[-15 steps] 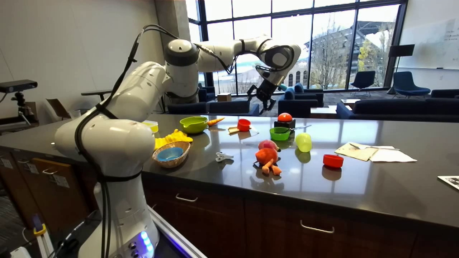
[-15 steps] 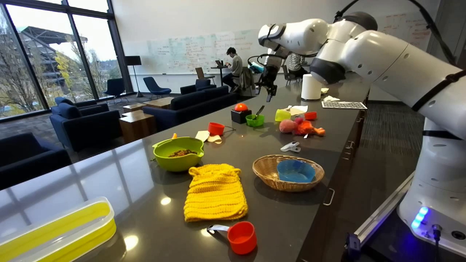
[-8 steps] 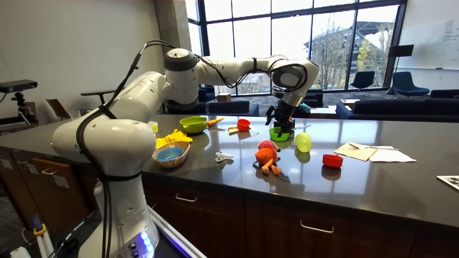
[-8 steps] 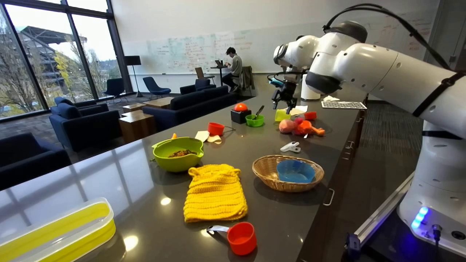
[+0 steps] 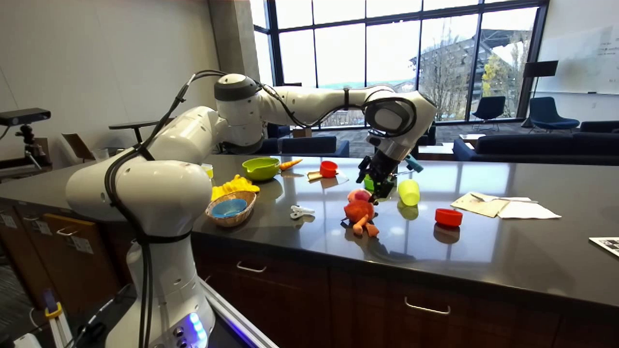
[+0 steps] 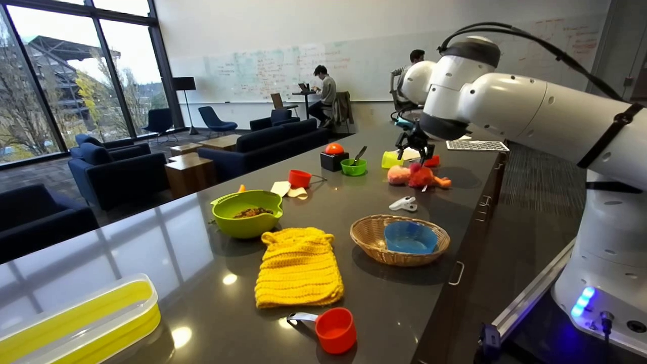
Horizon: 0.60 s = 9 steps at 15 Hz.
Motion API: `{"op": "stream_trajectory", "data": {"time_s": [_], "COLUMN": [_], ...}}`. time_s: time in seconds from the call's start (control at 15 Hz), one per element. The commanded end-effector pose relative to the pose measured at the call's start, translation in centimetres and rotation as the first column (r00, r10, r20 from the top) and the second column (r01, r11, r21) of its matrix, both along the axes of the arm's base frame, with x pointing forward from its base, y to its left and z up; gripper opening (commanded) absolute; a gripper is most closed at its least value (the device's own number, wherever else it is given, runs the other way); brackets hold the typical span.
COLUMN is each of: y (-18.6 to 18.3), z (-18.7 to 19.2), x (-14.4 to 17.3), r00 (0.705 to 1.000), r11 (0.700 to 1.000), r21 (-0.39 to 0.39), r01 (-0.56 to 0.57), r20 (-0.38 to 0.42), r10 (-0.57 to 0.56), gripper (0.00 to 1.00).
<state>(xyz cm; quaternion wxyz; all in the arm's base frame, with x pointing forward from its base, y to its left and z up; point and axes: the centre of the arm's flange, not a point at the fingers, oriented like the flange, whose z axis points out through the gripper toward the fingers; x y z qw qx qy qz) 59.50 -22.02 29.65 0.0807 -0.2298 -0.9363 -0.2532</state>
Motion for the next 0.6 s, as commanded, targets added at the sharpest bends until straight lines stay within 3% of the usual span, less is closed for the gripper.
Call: {"op": "stream_trajectory", "data": {"time_s": [0.0, 0.53], "y": [3.3, 5.6], "z": [0.2, -1.2], "x": [3.6, 2.4], "r00": [0.996, 0.983], "r11": [0.996, 0.965], "r21": [0.088, 0.263], "r01": [0.010, -0.009], "r20": [-0.091, -0.177], "r10": [-0.002, 0.058], "gripper": [1.00, 1.00]}}
